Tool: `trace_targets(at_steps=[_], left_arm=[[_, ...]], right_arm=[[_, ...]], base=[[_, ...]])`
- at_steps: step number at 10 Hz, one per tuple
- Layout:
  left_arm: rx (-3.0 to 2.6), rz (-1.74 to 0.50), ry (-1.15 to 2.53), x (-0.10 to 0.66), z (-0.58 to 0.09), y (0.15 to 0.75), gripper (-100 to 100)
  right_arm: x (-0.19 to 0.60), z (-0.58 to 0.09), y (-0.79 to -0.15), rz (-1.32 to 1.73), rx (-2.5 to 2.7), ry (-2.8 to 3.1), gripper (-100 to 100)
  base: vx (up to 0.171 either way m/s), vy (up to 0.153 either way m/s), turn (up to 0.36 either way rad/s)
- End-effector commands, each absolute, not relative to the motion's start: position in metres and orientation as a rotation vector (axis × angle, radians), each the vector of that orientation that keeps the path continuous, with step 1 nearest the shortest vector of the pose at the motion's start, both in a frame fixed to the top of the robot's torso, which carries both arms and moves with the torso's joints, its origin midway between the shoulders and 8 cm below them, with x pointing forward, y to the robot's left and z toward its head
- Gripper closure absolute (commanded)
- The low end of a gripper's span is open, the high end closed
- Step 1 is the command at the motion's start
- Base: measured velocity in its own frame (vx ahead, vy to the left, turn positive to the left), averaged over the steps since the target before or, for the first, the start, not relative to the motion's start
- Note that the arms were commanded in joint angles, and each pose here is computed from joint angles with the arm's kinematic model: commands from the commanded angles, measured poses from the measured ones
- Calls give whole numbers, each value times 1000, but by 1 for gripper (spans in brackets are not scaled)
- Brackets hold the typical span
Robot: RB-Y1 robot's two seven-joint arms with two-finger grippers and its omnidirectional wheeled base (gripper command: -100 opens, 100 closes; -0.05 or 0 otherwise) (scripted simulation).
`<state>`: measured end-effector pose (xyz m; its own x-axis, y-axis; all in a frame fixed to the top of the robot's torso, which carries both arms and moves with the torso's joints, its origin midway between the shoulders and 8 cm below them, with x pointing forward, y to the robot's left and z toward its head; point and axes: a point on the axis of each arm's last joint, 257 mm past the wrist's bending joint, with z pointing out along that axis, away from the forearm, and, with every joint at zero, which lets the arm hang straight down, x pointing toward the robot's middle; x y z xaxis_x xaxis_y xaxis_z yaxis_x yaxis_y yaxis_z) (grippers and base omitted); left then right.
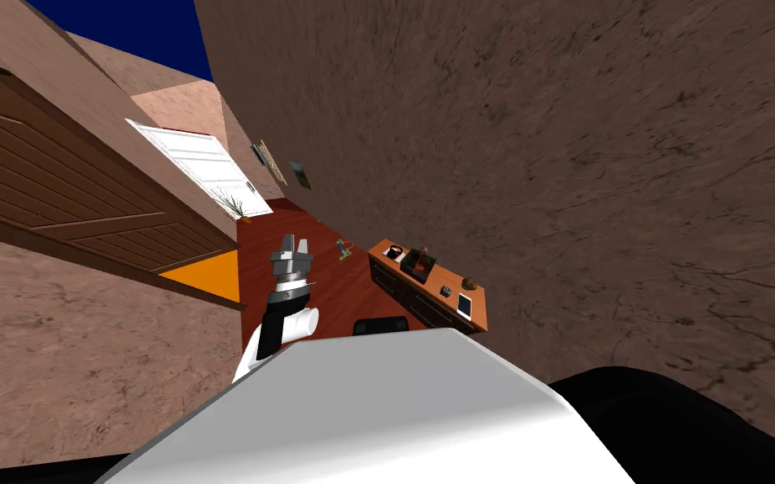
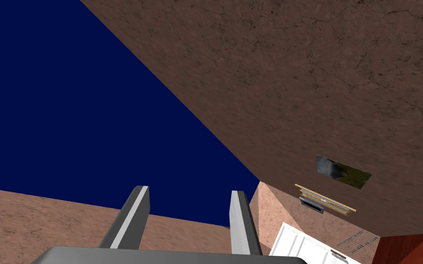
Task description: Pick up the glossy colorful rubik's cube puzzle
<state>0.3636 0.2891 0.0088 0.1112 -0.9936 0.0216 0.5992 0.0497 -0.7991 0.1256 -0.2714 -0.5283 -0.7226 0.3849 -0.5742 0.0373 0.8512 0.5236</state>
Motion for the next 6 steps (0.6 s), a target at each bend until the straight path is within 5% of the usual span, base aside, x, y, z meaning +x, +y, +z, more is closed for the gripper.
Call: trace_targets(at_steps=[1,2,6], left_arm=[[-767,-1356,656,364,9,289,0],[-767,-1355,657,364,9,289,0],[-767,-1355,657,364,9,289,0]], right_arm=[[106,-539,-284,613,295,2365,-100],[100,-543,-287,605,303,2378,-100],[34,-570,-318,528,256,2550,-100]], base=[[48,-11,190],[23,-8,-27],[50,-21,280]])
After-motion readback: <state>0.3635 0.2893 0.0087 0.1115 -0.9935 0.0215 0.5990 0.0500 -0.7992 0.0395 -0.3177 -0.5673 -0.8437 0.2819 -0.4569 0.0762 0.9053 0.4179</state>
